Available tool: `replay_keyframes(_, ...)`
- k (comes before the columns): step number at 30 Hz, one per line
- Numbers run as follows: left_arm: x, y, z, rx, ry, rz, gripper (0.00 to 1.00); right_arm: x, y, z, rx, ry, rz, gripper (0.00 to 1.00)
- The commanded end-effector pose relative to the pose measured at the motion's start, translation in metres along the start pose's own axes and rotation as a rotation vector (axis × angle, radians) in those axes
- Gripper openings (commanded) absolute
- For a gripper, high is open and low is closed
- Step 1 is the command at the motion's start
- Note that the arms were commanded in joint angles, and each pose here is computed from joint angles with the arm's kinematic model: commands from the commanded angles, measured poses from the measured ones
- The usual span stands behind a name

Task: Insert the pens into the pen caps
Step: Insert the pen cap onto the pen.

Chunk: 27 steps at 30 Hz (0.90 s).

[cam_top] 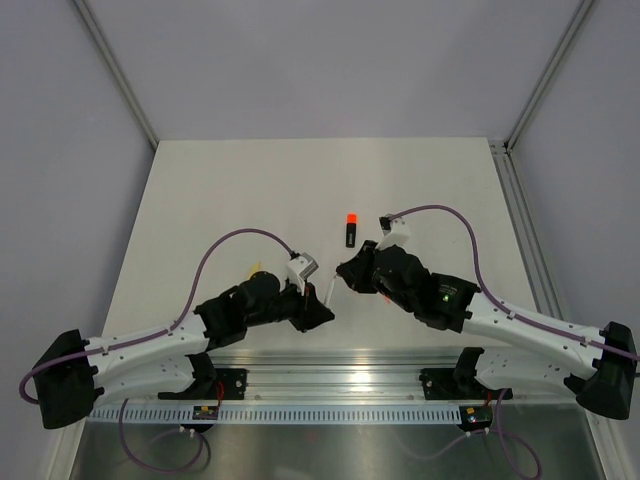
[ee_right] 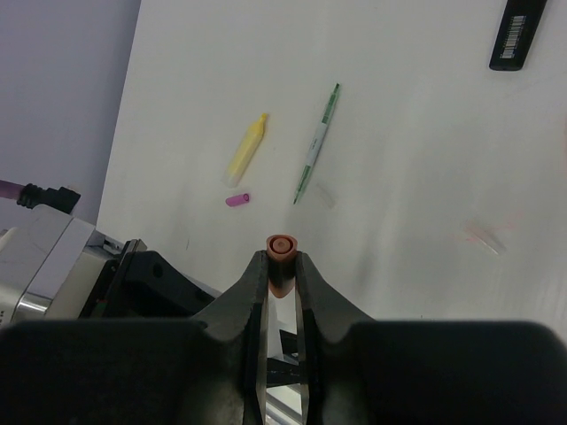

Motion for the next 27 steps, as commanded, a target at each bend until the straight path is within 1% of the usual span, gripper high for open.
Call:
replay_keyframes(1,0.0270,0.0026,-0.0157,-0.059,0.046,-0.103,0.00,0.0161,-0.0048,0.0133,0.011,-0.003,-0.068,0.00)
replay_keyframes(11,0.0248,0.0023,-0.0167,-0.066,0.038,-0.098,0.00,0.0157,-0.0039,0.0141,0.007,-0.001,-0.082,0.00)
replay_keyframes(19,0.0215,0.0043,-0.0152,-0.059,0.039,-0.081,0.00,0.0219,-0.0093,0.0141,0.016,0.009,-0.120,0.00)
replay_keyframes(27,0.0223,0.0043,-0.0138,-0.045,0.051,-0.079,0.00,0.0142,-0.0042,0.0179,0.034,-0.005,-0.082,0.00)
Point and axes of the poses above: each gripper's point midway between its finger pads, its own y axis out along the fingers, its own z axis along the line the jaws close on, x = y × z, the point moved 7 cm from there along -y, back along the fingers
